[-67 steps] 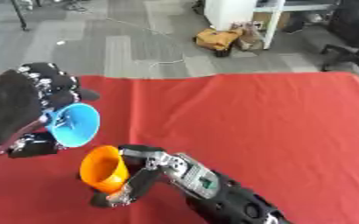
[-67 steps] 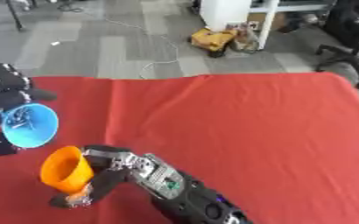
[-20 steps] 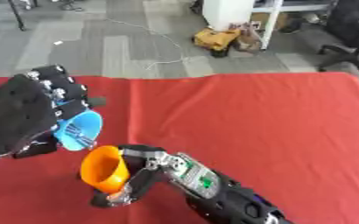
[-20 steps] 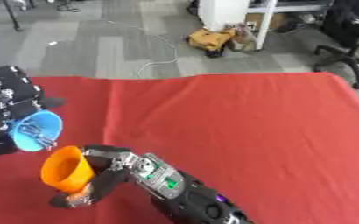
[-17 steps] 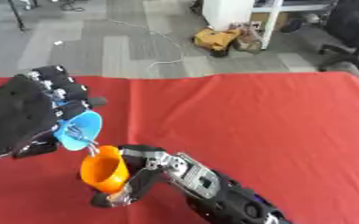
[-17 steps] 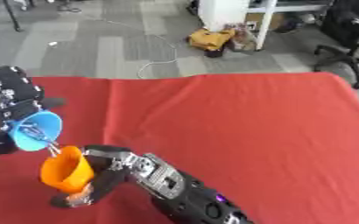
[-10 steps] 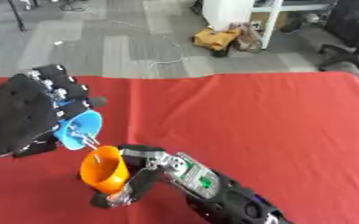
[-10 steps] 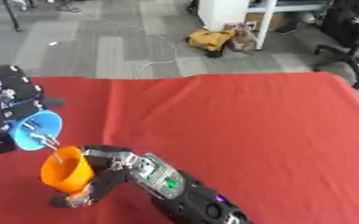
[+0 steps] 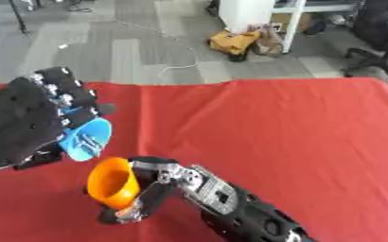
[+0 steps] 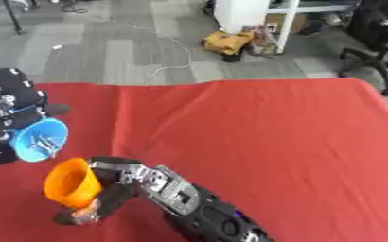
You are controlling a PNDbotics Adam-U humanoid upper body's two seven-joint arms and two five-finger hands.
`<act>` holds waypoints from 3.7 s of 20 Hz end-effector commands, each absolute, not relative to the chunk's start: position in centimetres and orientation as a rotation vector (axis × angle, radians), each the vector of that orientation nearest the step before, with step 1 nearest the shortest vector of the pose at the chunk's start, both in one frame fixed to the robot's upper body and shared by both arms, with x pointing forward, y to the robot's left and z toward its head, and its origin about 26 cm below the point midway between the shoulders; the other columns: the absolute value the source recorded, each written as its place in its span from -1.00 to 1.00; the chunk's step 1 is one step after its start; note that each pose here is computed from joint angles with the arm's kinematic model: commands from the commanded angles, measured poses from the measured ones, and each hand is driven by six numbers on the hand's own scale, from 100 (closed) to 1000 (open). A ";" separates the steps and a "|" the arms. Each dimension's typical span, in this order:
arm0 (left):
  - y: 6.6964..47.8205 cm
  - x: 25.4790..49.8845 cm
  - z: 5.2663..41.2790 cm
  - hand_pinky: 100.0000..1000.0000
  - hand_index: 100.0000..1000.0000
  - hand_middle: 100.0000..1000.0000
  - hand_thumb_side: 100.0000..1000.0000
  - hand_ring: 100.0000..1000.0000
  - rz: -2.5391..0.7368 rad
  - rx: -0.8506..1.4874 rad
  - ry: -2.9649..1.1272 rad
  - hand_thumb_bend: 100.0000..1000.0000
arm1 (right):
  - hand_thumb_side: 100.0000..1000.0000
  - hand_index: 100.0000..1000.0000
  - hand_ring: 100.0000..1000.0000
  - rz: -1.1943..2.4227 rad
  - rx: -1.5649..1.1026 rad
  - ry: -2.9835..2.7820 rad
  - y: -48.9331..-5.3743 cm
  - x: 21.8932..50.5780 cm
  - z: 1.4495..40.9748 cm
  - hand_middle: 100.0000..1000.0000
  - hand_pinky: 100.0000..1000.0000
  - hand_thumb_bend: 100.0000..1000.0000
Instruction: Pour the contents of one cup into another cup.
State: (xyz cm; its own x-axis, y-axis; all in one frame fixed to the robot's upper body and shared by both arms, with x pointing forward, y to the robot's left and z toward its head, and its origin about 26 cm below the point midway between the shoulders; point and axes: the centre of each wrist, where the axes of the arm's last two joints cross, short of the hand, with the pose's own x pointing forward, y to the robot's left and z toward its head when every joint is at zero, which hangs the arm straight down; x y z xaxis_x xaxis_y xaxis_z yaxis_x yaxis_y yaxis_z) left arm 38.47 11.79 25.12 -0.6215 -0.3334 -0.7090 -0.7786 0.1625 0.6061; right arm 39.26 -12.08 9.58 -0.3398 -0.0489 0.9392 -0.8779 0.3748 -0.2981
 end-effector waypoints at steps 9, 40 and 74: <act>11.6 37.9 26.6 0.00 0.42 -0.48 -1.00 -0.52 1.420 -1.078 1.963 0.32 | -1.00 0.43 -0.22 1.111 0.824 -1.713 -12.3 39.5 10.6 -0.19 0.04 -0.49; 11.1 38.0 26.1 0.03 0.44 -0.47 -1.00 -0.51 1.470 -1.097 1.880 0.34 | -1.00 0.43 -0.22 1.112 0.824 -1.705 -12.3 39.4 10.2 -0.19 0.04 -0.49; 11.2 38.8 24.7 0.06 0.46 -0.45 -1.00 -0.49 1.576 -1.076 1.836 0.36 | -1.00 0.42 -0.22 1.101 0.806 -1.704 -12.5 39.6 10.0 -0.19 0.03 -0.49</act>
